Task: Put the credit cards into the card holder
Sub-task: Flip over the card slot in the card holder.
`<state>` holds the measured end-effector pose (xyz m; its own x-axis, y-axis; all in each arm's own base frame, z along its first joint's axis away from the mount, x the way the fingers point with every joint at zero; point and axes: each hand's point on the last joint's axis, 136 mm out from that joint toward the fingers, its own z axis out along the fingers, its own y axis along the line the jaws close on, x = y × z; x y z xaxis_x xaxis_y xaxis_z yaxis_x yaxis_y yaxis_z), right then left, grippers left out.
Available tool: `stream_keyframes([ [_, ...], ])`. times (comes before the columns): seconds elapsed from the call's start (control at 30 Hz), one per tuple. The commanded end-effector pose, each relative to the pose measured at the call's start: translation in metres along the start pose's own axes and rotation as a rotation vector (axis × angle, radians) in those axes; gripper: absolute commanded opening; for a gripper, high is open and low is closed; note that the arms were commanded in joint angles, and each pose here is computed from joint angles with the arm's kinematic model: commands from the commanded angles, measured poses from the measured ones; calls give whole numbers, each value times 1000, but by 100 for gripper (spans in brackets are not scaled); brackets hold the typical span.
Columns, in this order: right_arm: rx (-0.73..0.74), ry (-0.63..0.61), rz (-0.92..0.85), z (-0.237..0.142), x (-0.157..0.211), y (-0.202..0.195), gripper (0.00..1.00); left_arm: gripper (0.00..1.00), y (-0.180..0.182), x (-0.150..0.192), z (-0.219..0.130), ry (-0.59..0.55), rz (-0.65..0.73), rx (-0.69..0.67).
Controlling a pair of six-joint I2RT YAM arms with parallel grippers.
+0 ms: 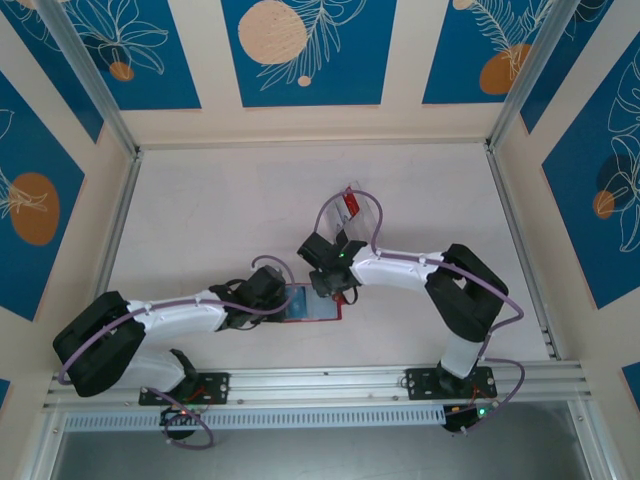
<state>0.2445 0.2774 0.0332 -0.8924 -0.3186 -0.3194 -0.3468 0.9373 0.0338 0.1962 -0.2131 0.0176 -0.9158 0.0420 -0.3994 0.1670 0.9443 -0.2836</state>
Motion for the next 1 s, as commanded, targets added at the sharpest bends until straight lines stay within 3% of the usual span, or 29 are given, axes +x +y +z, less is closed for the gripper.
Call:
stream_keyframes([
  [0.0, -13, 30, -12, 9, 5, 4, 31, 13, 21, 22, 4, 70, 13, -79],
  [0.4, -18, 118, 17, 27, 31, 0, 26, 13, 21, 21, 2, 64, 17, -81],
  [0.7, -30, 110, 10, 21, 36, 5, 0, 13, 19, 20, 3, 64, 21, -77],
  [0.97, -56, 62, -2, -4, 16, 14, 0, 13, 19, 22, 5, 71, 26, -73],
])
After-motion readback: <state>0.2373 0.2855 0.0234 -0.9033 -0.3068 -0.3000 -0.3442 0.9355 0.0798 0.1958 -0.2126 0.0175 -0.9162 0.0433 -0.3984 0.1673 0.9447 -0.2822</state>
